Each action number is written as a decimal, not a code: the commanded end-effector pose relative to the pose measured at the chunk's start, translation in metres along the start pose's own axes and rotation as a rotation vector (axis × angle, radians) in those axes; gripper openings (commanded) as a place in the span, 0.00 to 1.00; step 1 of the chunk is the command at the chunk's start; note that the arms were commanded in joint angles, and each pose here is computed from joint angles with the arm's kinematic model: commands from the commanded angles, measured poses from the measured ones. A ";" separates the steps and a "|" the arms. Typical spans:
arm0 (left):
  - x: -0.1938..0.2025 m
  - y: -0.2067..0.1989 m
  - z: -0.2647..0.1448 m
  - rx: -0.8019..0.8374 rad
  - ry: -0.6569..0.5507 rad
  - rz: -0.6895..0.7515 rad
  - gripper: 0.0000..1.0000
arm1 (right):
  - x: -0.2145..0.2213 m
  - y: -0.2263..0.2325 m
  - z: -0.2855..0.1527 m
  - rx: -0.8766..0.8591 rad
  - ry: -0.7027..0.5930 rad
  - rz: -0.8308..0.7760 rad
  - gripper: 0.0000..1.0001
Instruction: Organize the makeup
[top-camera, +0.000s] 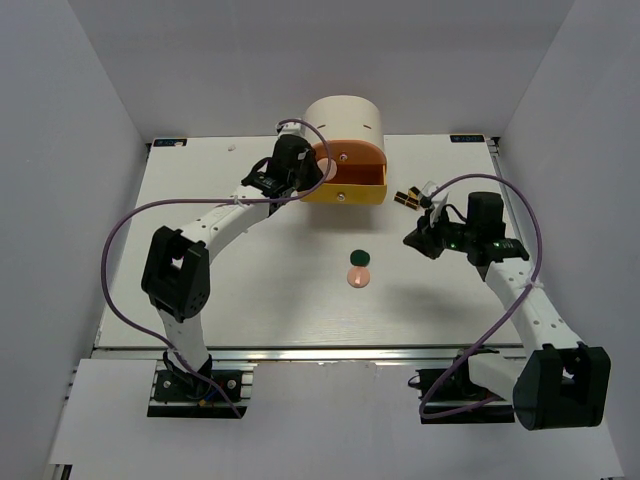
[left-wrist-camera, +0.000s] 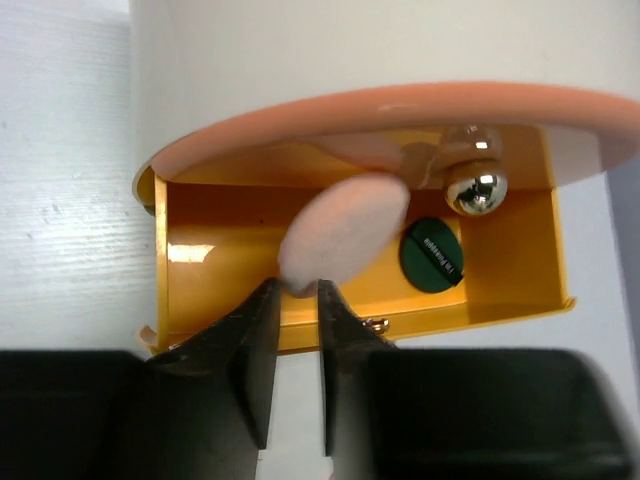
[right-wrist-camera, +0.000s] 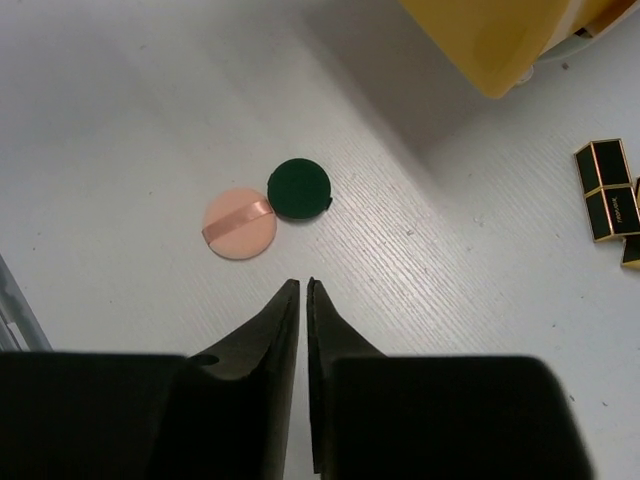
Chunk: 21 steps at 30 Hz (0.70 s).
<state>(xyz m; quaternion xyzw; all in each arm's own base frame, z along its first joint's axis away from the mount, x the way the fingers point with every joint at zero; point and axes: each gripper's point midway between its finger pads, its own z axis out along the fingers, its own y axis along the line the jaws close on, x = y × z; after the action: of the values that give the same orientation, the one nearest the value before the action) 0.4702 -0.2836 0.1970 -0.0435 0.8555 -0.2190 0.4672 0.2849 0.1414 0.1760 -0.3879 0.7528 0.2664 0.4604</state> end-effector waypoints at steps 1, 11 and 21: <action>-0.021 -0.008 -0.008 0.019 -0.040 0.002 0.35 | -0.002 0.004 0.005 -0.033 0.007 -0.050 0.15; -0.037 -0.019 -0.028 0.074 -0.084 -0.021 0.61 | 0.012 0.031 0.042 -0.164 0.118 -0.124 0.46; -0.055 -0.018 -0.094 0.128 -0.190 -0.041 0.67 | 0.039 0.040 0.095 -0.146 0.297 -0.123 0.47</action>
<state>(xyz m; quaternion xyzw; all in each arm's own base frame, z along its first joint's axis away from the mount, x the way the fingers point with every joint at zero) 0.4375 -0.2658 0.2316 -0.0428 0.8337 -0.2458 0.4926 0.2630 0.2142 0.0948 -0.5106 0.7546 0.2667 0.3144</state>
